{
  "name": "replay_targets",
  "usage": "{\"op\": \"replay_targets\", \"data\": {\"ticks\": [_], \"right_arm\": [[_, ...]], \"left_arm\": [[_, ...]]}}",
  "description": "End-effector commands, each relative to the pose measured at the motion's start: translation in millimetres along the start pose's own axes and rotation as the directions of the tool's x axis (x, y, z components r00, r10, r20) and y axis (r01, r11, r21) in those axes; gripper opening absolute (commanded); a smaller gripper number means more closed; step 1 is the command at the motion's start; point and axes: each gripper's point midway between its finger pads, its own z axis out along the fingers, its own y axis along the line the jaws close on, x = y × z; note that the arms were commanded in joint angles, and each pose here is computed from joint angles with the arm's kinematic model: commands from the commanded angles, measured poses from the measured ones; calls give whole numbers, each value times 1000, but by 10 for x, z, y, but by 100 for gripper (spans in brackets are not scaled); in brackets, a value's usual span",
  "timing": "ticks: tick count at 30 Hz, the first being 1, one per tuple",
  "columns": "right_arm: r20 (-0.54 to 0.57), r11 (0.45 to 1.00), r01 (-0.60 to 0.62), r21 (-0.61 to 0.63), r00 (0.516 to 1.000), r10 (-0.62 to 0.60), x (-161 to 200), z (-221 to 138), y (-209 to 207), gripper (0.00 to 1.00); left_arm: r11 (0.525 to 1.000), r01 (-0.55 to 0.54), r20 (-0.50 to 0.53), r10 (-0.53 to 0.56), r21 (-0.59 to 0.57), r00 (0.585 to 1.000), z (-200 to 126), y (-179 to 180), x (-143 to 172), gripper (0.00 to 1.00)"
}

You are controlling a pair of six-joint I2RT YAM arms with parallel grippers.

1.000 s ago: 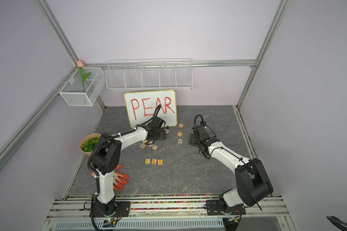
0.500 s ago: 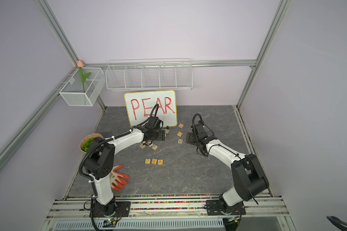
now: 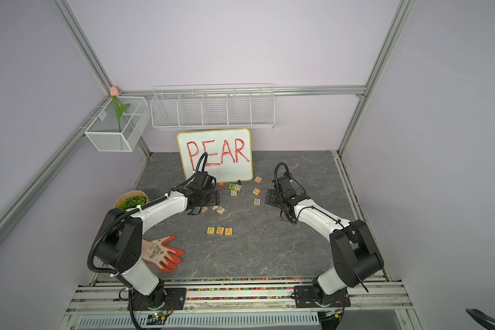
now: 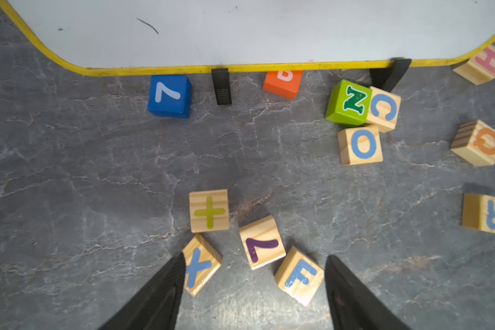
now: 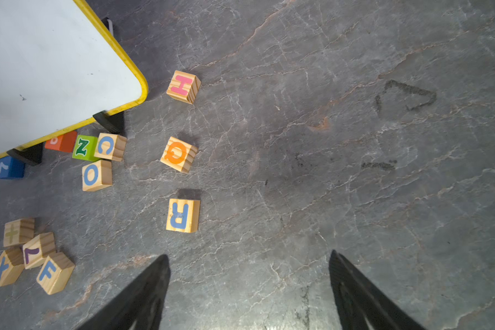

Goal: Spell the uppercase word “pear” with letter blocks
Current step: Move the letter block to the center of the board.

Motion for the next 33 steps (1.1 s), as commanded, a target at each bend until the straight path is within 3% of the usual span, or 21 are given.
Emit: {"op": "replay_targets", "data": {"ticks": [1, 8, 14, 19, 23, 33], "right_arm": [[11, 999, -27, -34, 1000, 27, -66, -39, 108, 89], [5, 999, -25, -33, 1000, 25, -39, -55, 122, 89], [22, 1000, -19, -7, 1000, 19, -36, -160, 43, 89], [46, 999, -18, 27, 999, 16, -41, -265, -73, 89], [80, 999, -17, 51, 997, 13, -88, -393, -171, 89], [129, 994, -5, 111, 992, -9, -73, -673, -469, 89]], "left_arm": [[1000, -6, 29, 5, 18, 1000, -83, -12, -21, 78], [990, 10, 38, -15, 139, 999, -86, -230, -14, 77], [976, -66, 60, 55, 207, 997, -92, -551, -66, 77], [957, -181, 89, 164, 227, 982, -113, -1040, -152, 77], [935, -163, 66, 149, 314, 987, 9, -1440, -135, 74], [911, -245, 34, 248, 332, 968, 373, -2173, 62, 73]]}}
